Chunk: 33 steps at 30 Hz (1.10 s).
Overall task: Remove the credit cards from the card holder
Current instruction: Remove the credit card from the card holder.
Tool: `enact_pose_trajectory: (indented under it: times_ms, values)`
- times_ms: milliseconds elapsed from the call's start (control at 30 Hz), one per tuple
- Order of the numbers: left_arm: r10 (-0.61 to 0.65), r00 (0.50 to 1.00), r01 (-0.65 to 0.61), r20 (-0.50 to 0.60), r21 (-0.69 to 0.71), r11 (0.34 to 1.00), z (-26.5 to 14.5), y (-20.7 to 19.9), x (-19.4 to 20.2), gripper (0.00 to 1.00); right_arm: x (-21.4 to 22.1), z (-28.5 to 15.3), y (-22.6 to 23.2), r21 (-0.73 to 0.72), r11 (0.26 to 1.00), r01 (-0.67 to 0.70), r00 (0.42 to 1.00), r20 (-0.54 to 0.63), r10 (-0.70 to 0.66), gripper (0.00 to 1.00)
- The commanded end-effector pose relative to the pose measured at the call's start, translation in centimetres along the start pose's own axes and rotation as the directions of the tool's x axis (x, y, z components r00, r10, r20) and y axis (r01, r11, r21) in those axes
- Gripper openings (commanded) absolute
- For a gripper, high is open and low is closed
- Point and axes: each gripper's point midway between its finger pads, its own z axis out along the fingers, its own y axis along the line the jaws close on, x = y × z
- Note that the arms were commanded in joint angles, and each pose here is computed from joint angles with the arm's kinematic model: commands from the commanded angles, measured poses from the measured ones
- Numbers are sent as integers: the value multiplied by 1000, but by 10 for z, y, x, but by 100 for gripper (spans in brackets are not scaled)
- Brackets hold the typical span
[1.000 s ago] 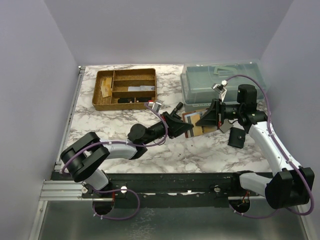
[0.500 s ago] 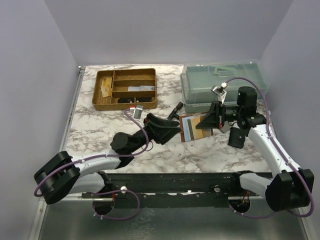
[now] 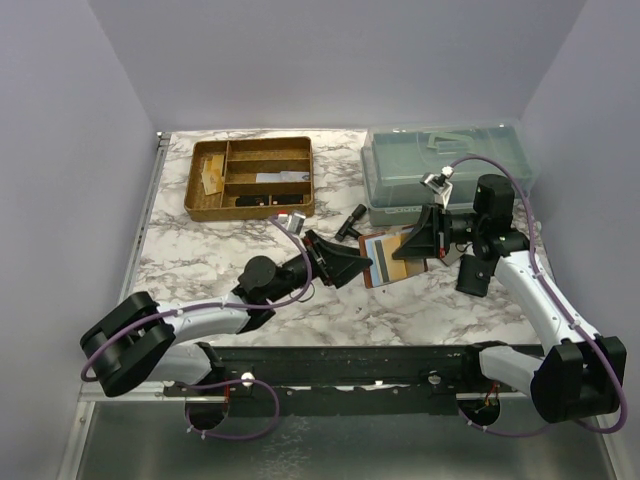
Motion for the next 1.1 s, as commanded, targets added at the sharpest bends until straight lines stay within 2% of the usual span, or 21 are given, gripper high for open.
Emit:
enact_pose_trajectory:
  times_ms: [0, 100, 133, 167, 233, 267, 300, 433, 733, 1067]
  values:
    - [13, 1000, -12, -15, 63, 998, 14, -17, -3, 72, 0, -2, 6, -31, 999, 25, 1000, -10, -25, 0]
    - [16, 1000, -14, -23, 86, 996, 18, -23, -3, 67, -1, -2, 5, -27, 999, 23, 1000, -9, -23, 0]
    - [21, 999, -18, -25, 93, 995, 19, -24, -3, 59, -1, -2, 5, -26, 999, 24, 1000, -8, -24, 0]
    - [24, 999, -21, -28, 100, 995, 20, -24, -3, 47, -1, -2, 6, -24, 999, 25, 1000, -7, -25, 0]
    - [27, 999, -23, -33, 107, 994, 20, -25, -1, 18, -1, -2, 6, -22, 999, 28, 1000, -7, -28, 0]
    - [26, 999, -22, -37, 110, 994, 19, -25, 0, 10, -2, -2, 7, -21, 999, 31, 999, -6, -31, 0]
    - [23, 999, -18, -37, 112, 994, 17, -25, 0, 7, -2, -2, 7, -19, 999, 33, 999, -5, -33, 0]
    - [22, 999, -19, -26, 118, 993, 9, -26, 0, 0, -4, -3, 8, -10, 999, 43, 999, 1, -43, 0]
    - [41, 998, -46, 37, 135, 990, -9, -35, -18, 0, -6, -6, 7, 2, 999, 51, 999, 14, -51, 0]
    - [26, 999, -34, 48, 185, 982, -24, -40, -24, 0, -6, -9, 7, 1, 998, 55, 998, 19, -55, 0]
